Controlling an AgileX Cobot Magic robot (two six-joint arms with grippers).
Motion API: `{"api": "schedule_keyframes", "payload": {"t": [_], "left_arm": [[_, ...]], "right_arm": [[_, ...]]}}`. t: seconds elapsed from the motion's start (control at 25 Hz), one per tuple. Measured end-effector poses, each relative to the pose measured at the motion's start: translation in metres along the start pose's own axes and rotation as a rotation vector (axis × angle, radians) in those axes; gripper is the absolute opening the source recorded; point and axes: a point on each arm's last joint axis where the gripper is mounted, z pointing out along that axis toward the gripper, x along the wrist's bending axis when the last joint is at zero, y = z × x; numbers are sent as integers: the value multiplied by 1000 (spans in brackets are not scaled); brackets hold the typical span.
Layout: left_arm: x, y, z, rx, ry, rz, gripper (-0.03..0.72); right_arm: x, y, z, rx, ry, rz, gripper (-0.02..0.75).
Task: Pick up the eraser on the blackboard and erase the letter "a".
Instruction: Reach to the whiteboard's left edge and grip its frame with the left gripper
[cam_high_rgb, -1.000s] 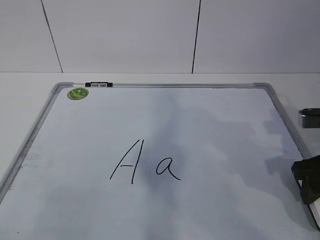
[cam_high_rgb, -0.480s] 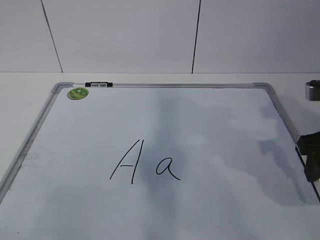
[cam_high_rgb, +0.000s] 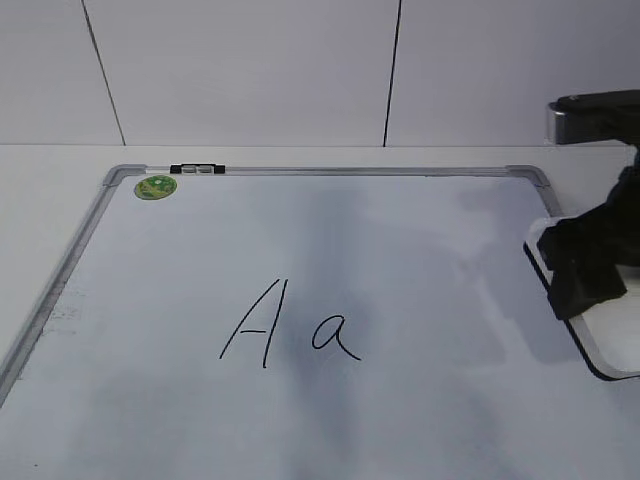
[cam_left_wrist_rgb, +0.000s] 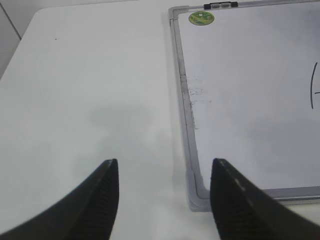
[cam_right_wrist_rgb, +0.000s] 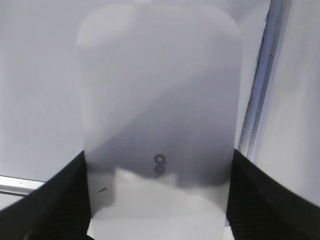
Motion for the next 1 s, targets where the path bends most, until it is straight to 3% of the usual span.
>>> {"api": "schedule_keyframes", "payload": {"t": [0.44, 1.0], "left_arm": [[0, 0, 0, 0, 0, 0, 433], [-1, 0, 0, -1, -12, -6, 433]], "right_arm": [[33, 5, -18, -58, 52, -109, 566], [76, 13, 23, 101, 10, -282, 566]]}}
